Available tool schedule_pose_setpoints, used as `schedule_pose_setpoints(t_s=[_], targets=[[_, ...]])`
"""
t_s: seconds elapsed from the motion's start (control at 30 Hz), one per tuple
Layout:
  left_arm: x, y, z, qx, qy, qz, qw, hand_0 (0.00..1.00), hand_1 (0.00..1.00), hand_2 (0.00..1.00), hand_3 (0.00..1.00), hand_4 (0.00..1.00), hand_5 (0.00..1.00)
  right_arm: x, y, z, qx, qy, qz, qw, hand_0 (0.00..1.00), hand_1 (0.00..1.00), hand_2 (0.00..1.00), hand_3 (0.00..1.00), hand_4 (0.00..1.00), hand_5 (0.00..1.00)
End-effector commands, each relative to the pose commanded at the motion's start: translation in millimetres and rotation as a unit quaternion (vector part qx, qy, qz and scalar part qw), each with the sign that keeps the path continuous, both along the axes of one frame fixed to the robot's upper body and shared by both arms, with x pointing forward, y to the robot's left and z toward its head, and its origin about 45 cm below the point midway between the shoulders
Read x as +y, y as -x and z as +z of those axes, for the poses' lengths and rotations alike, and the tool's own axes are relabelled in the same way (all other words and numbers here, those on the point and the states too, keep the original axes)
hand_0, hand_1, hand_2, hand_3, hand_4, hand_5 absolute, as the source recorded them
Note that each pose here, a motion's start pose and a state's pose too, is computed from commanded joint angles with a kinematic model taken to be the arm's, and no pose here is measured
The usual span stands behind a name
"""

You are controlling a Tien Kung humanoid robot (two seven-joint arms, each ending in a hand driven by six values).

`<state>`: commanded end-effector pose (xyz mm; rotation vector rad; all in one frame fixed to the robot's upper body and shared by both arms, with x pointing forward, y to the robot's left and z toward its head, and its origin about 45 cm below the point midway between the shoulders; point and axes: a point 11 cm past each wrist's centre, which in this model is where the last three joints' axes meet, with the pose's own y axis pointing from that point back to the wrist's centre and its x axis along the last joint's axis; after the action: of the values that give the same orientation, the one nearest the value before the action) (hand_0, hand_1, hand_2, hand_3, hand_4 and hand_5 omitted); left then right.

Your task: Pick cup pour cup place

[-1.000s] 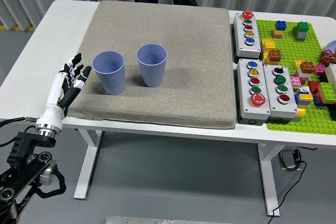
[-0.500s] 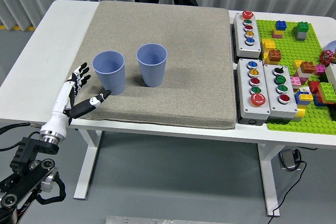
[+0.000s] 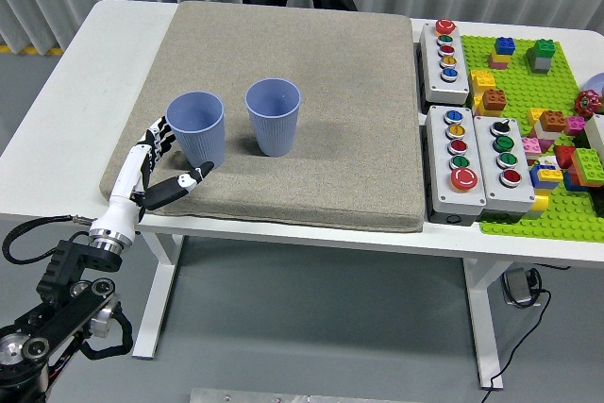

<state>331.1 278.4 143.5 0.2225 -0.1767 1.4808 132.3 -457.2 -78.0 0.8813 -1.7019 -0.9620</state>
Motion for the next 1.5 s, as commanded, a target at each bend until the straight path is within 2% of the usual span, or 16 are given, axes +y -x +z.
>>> schedule_pose_setpoints(t_s=[0.37,0.67,1.03,1.4,1.43,1.5], targets=[[-2.3,-18.7,6.3,-0.009,0.011,0.009,1.000,0.942,0.943,0.998,0.998,0.900,0.282,1.3,-2.5,0.2,-0.002,-0.001,0.000,1.000,0.701,0.640,0.601,0.596,0.002,0.291],[-8.5,-17.4,0.7,-0.002,0.013,0.005,1.000,0.945,0.946,0.998,0.998,0.902,0.286,1.8,0.6,-0.8,0.003,-0.002,0.001,1.000,0.700,0.640,0.600,0.596,0.002,0.295],[-8.8,-26.7,0.6,-0.001,0.019,0.010,1.000,0.936,0.934,0.998,0.998,0.899,0.294,2.3,2.9,-1.7,0.006,-0.002,0.003,1.000,0.701,0.639,0.600,0.597,0.002,0.290],[-11.5,-28.4,-4.6,0.006,0.025,0.011,1.000,0.926,0.921,0.998,0.998,0.898,0.291,2.4,1.5,-1.4,0.004,-0.003,0.002,1.000,0.701,0.639,0.600,0.596,0.002,0.291],[-11.8,-28.8,-4.3,0.006,0.025,0.011,1.000,0.864,0.906,0.998,0.998,0.898,0.290,2.4,1.2,-1.3,0.003,-0.003,0.002,1.000,0.701,0.639,0.600,0.596,0.002,0.290],[-12.0,-29.5,-2.9,0.003,0.025,0.012,1.000,0.864,0.906,0.998,0.998,0.898,0.290,2.4,0.6,-1.1,0.002,-0.003,0.002,1.000,0.701,0.639,0.600,0.596,0.002,0.290]])
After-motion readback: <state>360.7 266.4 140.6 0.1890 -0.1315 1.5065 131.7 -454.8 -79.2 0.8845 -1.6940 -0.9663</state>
